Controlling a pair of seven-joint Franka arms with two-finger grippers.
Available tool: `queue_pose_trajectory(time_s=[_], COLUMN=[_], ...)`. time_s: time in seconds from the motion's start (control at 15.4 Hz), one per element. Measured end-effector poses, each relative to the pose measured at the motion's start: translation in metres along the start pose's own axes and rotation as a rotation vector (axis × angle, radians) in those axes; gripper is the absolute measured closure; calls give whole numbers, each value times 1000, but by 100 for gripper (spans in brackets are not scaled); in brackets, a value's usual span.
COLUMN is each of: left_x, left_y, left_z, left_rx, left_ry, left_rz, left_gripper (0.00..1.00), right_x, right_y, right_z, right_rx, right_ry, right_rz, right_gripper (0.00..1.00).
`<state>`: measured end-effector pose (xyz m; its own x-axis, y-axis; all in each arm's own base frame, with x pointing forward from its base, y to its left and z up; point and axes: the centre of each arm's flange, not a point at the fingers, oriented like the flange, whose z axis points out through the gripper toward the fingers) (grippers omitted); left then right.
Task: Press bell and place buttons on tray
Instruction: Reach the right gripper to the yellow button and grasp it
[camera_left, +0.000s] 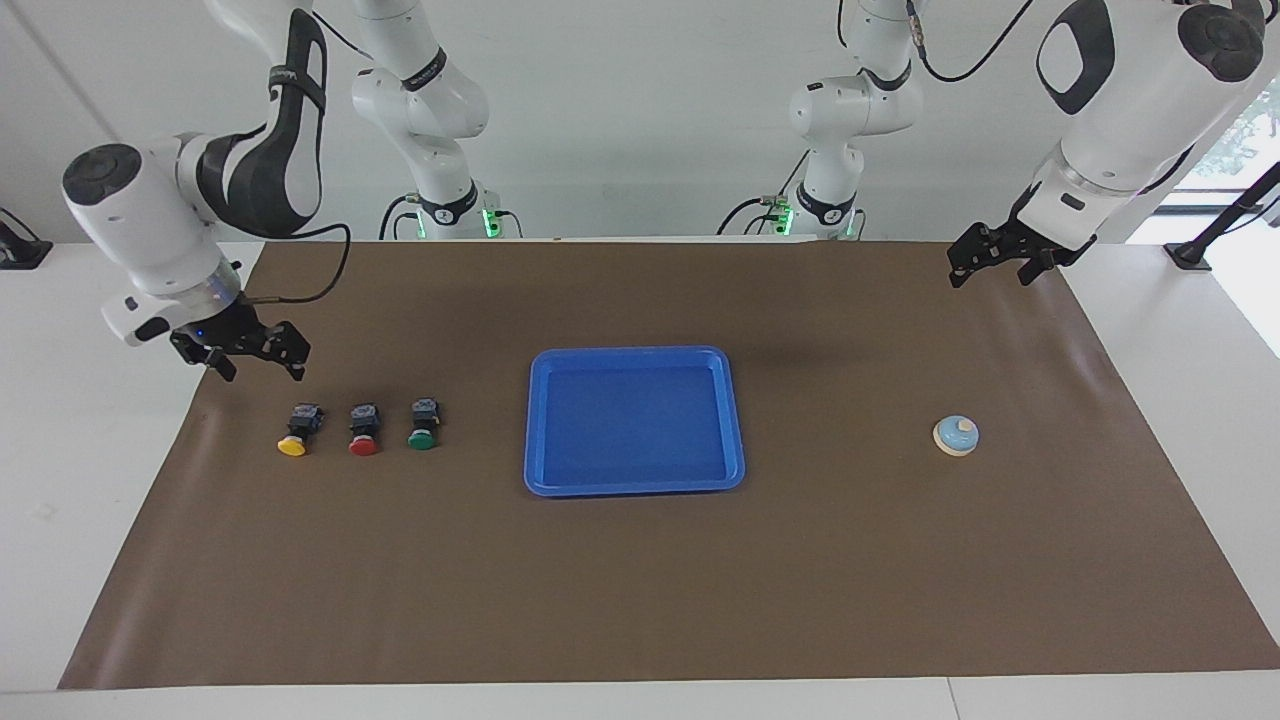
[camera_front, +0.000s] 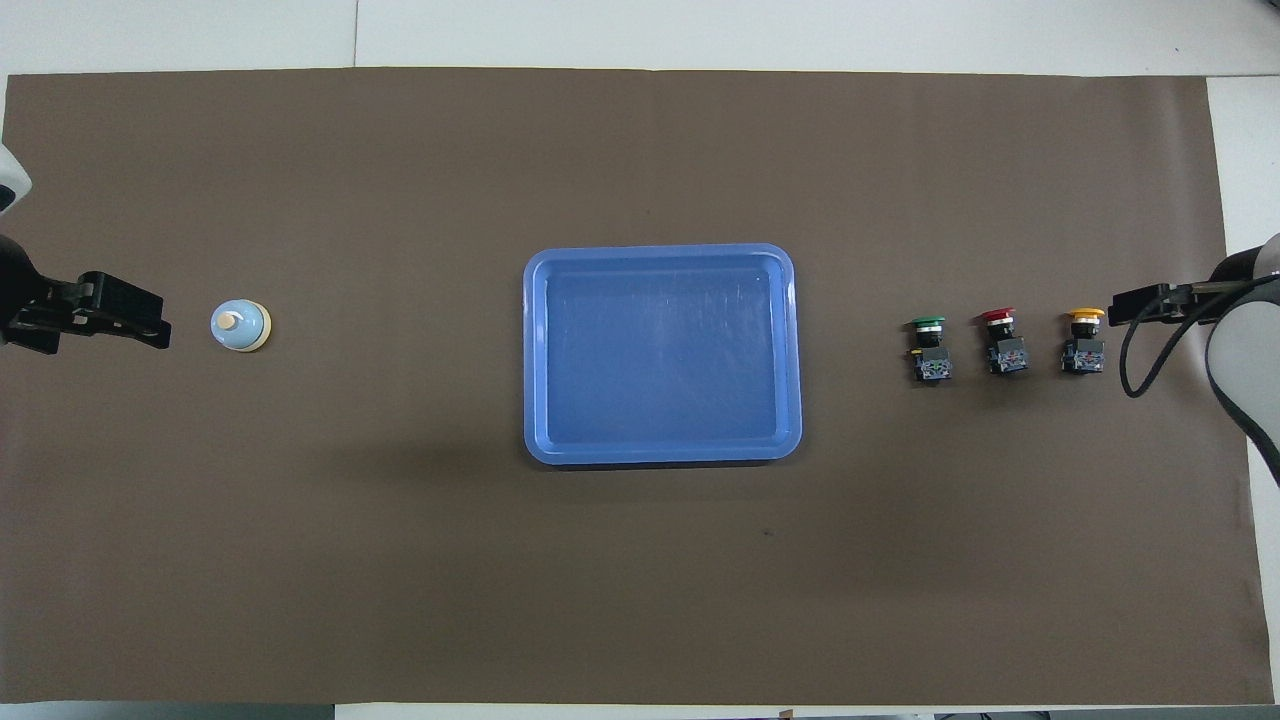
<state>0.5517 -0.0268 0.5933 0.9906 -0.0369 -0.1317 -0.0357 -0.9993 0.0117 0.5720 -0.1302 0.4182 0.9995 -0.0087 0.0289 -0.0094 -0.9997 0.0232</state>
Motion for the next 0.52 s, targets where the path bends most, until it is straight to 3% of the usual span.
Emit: queue_pose_trajectory(time_s=[0.19,0.52], left_x=[0,0], left_y=[0,0], left_z=[0,0], left_rx=[0,0], left_ry=[0,0], left_rz=[0,0], left_gripper=[0,0], right_x=[-6,-32], right_y=[-2,9], right_z=[44,85], right_rx=[1,15], right_ry=[6,-58], right_rz=[-1,26], right_gripper=[0,0])
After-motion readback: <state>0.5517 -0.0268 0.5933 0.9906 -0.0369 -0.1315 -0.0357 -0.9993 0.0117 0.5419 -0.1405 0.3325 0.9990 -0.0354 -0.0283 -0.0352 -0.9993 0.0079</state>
